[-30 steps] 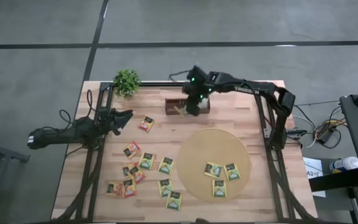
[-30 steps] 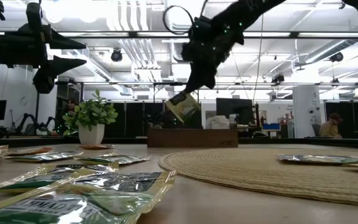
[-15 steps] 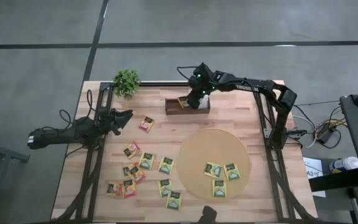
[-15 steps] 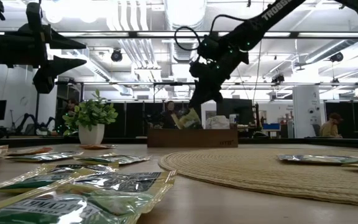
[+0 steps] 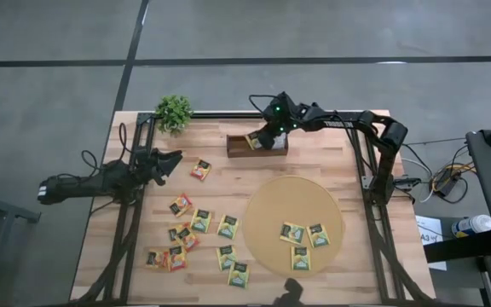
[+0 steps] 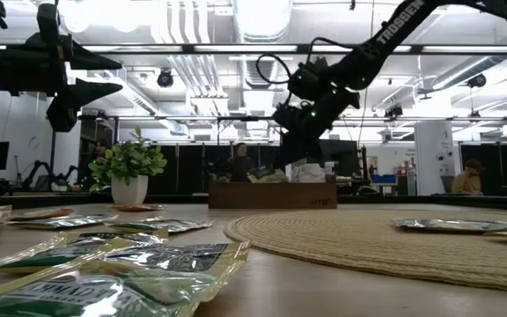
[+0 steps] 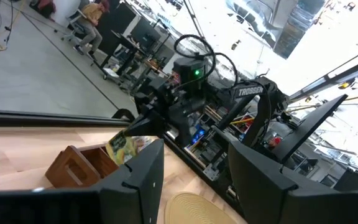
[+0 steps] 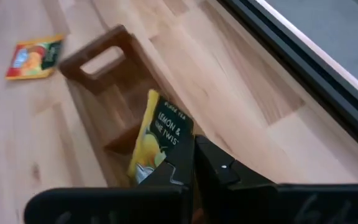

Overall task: Pick & Place Tea
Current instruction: Put the yellow tea bag into the middle section of the wooden organizer

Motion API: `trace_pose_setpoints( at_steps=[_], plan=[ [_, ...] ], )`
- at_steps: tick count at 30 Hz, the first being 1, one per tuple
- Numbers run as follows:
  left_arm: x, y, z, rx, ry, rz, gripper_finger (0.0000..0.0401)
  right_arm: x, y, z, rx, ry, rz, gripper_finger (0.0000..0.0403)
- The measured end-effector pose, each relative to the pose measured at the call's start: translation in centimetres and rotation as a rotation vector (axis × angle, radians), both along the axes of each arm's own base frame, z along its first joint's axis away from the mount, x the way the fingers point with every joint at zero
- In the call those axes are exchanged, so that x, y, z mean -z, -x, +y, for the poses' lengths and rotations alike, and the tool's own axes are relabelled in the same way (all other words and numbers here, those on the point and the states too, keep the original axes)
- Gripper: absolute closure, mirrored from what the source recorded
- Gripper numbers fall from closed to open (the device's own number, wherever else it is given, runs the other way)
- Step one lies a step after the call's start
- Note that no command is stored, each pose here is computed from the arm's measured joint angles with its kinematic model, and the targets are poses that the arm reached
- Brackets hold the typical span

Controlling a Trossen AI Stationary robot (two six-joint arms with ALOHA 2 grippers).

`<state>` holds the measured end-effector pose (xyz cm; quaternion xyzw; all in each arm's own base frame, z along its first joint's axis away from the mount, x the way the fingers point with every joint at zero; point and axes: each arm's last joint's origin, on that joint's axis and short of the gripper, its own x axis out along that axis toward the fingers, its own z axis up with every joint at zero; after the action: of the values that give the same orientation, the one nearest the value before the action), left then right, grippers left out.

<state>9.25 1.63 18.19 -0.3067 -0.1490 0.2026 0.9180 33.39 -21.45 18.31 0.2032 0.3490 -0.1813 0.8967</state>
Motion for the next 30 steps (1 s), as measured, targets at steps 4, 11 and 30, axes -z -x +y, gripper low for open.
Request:
trace_pose_setpoints(
  at_steps=[4,11,30],
  plan=[
    [0.0,0.0,0.0,0.000,0.000,0.000,0.0227,0.8,0.6,-0.1,0.031,-0.008,0.024,0.0395],
    [0.0,0.0,0.0,0.000,-0.001,0.000,0.0227,0.9,0.8,-0.7,0.118,0.031,-0.080,0.0395],
    [0.0,0.0,0.0,-0.002,-0.012,0.006,0.0227,2.2,1.5,0.7,0.202,0.005,-0.277,0.0395]
  ],
)
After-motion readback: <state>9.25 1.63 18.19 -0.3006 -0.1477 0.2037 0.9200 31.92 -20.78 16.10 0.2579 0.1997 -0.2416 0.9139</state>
